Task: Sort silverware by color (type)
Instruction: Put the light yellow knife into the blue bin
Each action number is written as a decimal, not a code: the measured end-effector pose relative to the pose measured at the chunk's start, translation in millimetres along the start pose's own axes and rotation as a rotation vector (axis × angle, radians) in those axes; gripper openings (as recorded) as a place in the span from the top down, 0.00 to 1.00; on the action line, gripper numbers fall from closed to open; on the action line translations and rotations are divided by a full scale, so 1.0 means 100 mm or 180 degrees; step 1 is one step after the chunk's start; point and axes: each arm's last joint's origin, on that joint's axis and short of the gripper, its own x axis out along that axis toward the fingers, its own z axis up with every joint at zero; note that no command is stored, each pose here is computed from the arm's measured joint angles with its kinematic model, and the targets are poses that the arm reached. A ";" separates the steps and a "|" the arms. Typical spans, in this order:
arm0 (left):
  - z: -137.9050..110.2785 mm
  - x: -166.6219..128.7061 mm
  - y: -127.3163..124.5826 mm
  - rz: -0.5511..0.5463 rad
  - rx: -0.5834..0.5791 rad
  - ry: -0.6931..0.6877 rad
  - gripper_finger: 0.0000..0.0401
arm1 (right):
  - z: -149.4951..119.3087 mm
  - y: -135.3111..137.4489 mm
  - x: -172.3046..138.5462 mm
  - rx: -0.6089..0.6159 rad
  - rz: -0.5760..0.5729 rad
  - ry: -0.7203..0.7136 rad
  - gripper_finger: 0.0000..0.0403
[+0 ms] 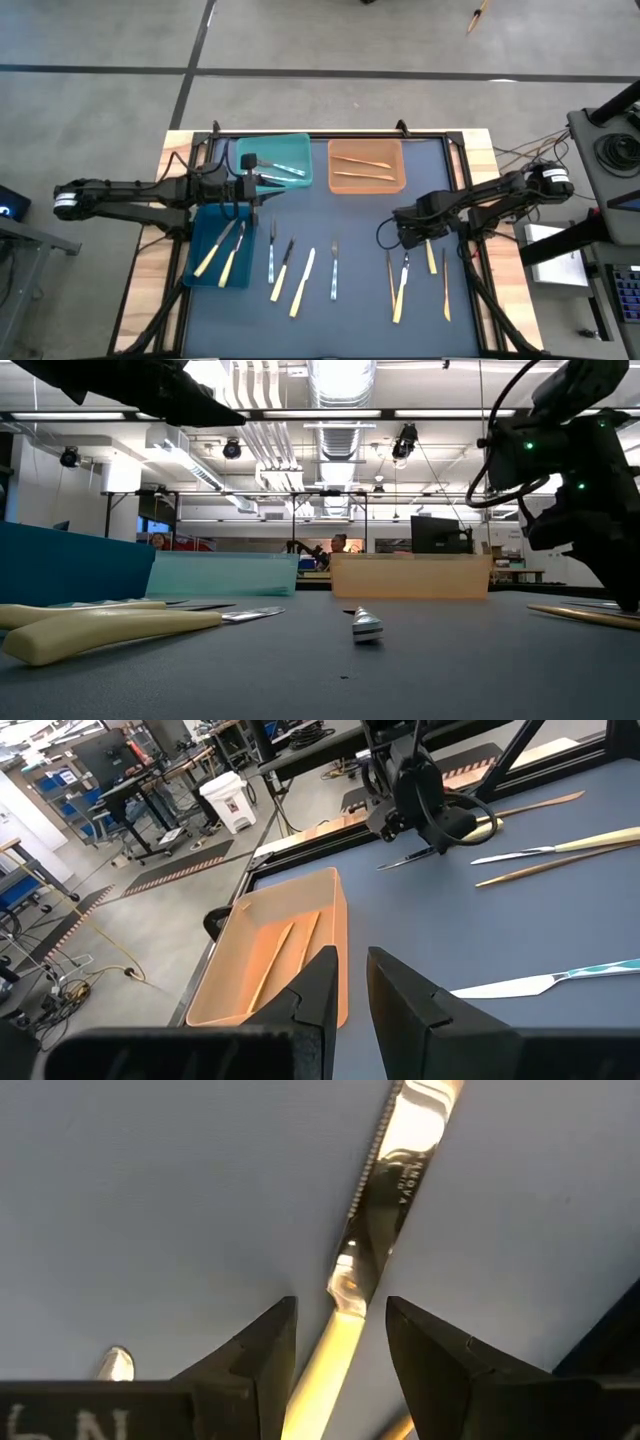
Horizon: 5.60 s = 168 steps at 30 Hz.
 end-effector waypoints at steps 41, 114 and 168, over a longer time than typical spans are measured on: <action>0.01 0.00 0.00 0.0010 -0.0135 -0.0033 0.90 | 0.01 0.11 -0.51 -0.0299 0.0413 -0.0768 0.94; 0.12 0.33 -0.17 -0.1506 -0.1635 -0.0853 0.72 | 0.81 1.79 -1.36 -0.5012 0.4809 -0.4331 0.94; -0.08 0.79 -0.49 -0.2168 -0.1844 -0.0834 0.53 | 0.86 1.88 -1.38 -0.5428 0.4213 -0.4719 0.94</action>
